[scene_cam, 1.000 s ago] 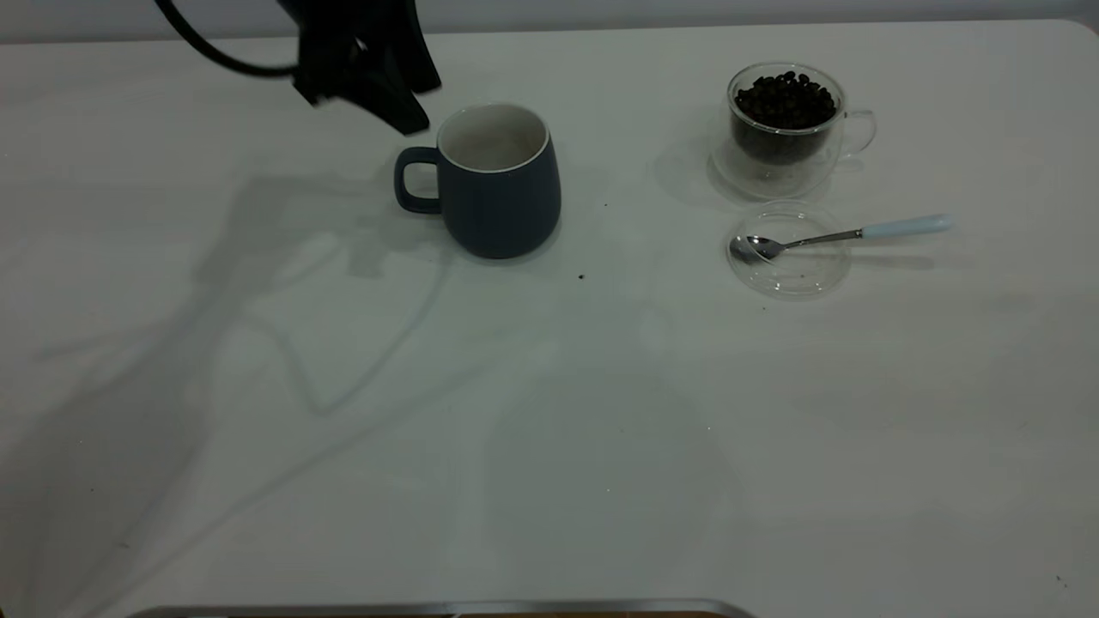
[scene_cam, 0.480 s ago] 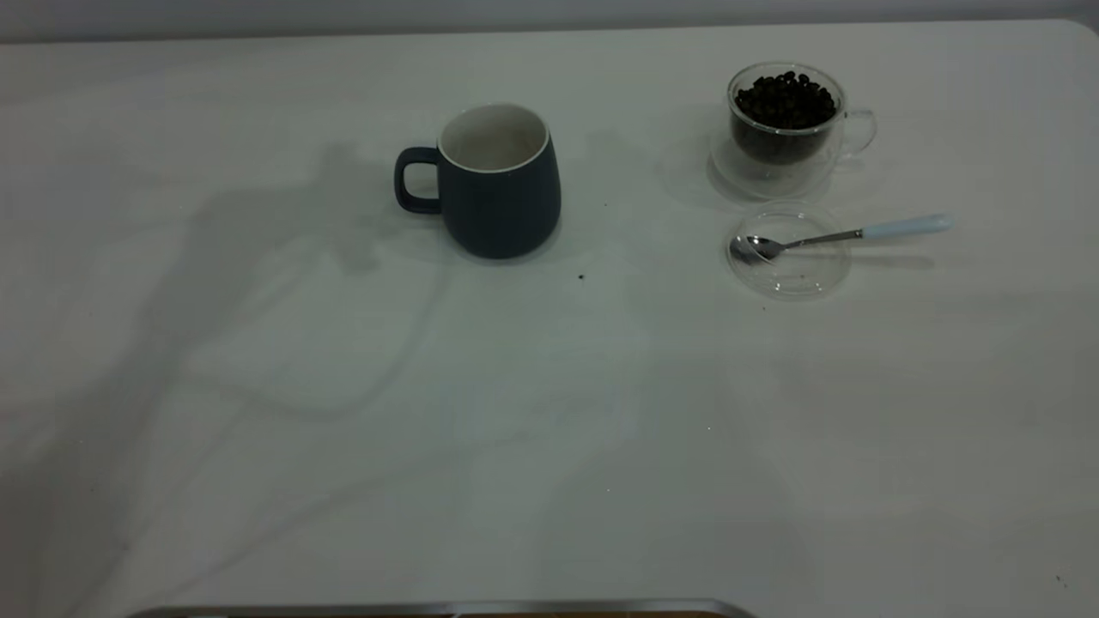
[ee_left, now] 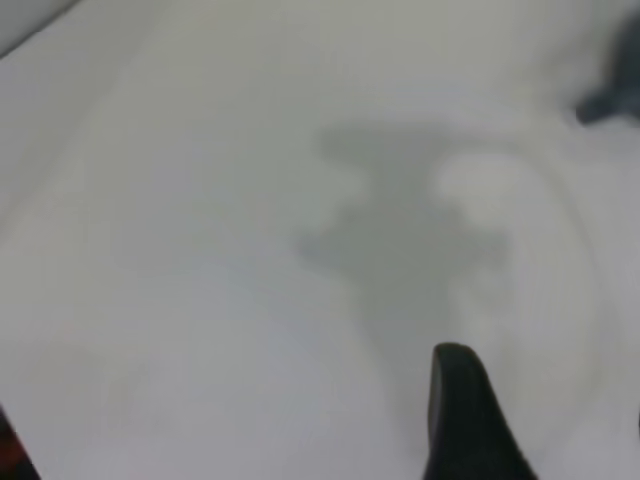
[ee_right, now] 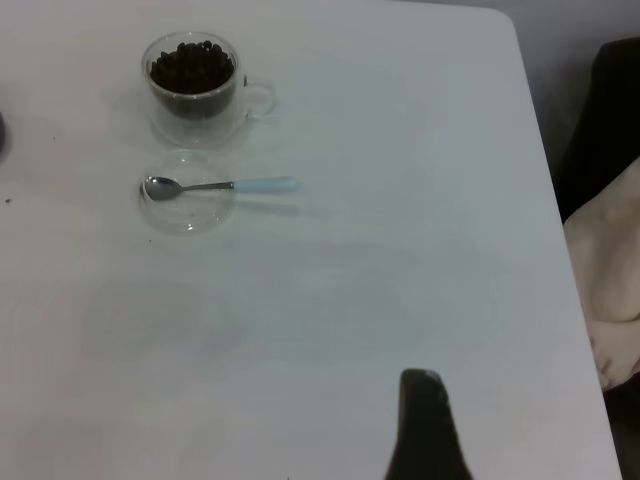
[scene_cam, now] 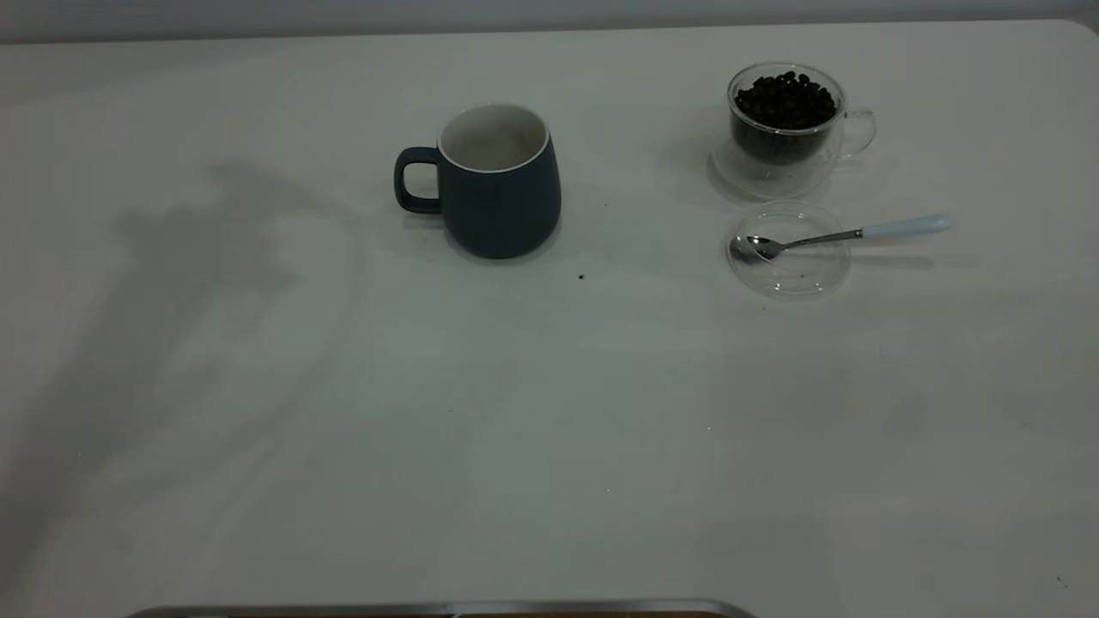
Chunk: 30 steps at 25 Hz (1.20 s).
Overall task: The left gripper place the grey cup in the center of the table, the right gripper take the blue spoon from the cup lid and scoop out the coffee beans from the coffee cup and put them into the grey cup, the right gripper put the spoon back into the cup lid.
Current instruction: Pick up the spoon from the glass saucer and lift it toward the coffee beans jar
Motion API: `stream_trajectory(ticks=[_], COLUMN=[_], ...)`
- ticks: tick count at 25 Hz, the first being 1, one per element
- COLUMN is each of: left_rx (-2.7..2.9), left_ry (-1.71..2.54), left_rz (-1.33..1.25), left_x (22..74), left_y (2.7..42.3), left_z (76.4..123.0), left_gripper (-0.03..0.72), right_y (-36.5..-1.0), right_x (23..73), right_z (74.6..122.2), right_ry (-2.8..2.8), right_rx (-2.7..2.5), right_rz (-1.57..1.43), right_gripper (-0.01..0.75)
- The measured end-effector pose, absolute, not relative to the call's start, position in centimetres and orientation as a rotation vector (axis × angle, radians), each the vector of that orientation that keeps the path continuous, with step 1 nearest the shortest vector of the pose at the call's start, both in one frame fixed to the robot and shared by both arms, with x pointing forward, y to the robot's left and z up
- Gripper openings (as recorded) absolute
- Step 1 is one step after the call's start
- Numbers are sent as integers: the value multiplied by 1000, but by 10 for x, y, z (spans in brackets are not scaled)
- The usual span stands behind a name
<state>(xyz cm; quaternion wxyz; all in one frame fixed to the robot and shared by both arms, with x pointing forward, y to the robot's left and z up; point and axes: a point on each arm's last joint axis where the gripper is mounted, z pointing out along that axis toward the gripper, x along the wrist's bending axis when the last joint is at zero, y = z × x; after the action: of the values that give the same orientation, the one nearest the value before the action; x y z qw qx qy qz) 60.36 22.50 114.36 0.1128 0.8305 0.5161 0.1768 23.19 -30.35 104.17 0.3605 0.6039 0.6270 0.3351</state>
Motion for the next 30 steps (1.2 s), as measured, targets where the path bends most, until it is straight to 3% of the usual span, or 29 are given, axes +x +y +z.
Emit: stream_trajectory(ticks=[7, 11, 18, 30], left_rx=[2237, 2204, 2205, 2212], left_ry=[1493, 1494, 1589, 1818], left_rz=[672, 689, 618, 443], left_x=[524, 474, 398, 307], left_y=[244, 255, 273, 294], left_z=[1212, 1217, 1174, 1053], left_gripper=[474, 474, 474, 474], right_y=[-304, -304, -304, -304], right_x=[232, 232, 232, 232], right_z=[1042, 1042, 1042, 1042], right_ry=[1616, 1616, 1616, 1616], right_rx=[1556, 1556, 1556, 1556], right_rz=[864, 864, 864, 864], right_gripper=[562, 562, 562, 562])
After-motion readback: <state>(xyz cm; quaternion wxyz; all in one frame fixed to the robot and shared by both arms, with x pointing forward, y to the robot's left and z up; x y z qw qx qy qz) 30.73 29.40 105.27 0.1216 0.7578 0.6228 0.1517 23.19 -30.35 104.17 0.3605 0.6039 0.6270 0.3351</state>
